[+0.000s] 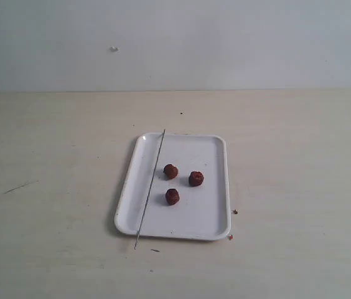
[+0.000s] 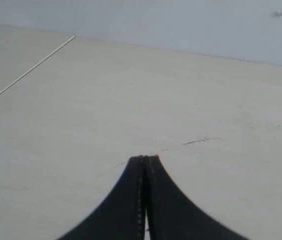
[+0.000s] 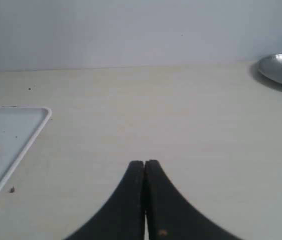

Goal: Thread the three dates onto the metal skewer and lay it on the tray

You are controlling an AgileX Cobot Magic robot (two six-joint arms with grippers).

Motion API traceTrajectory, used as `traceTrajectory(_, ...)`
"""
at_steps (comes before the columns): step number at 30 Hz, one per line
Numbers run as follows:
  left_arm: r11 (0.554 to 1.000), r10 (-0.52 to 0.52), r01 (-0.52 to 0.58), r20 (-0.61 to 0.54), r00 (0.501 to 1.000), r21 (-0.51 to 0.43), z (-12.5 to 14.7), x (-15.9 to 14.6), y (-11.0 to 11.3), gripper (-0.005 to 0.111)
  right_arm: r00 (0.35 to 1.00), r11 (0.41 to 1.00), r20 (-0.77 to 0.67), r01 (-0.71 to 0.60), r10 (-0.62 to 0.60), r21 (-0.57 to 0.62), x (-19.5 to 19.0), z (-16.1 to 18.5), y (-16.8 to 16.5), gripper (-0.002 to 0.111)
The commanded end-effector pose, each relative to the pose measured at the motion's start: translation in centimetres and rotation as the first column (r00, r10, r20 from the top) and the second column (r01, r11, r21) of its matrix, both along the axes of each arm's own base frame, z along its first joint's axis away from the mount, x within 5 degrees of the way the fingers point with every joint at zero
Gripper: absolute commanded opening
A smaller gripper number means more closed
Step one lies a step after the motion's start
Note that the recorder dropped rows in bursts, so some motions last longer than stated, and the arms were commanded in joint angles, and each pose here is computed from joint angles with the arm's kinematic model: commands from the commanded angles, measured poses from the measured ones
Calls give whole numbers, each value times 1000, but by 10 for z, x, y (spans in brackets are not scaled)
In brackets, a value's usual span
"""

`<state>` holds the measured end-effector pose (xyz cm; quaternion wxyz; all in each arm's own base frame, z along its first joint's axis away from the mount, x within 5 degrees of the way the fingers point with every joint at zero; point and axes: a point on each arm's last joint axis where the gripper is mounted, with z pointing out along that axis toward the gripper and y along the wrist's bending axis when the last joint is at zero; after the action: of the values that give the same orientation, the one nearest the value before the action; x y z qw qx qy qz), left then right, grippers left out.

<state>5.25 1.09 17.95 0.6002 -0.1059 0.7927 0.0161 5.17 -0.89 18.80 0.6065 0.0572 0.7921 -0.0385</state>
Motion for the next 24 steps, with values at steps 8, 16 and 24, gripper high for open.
traceTrajectory(8, 1000, -4, 4, 10, 1000, 4, 1, 0, 0, 0, 1000, 1000, 14, 0, 0, -6, 0, 1, 0, 0)
traceTrajectory(16, 1000, -4, 4, 10, 1000, 4, 1, 0, 0, 0, 1000, 1000, 14, 0, 0, -6, 0, 1, 0, 0)
traceTrajectory(24, 997, -33, 50, 262, 964, -61, 23, 4, -5, 0, 1000, 1000, 14, 0, 0, -6, 0, 1, 0, 0)
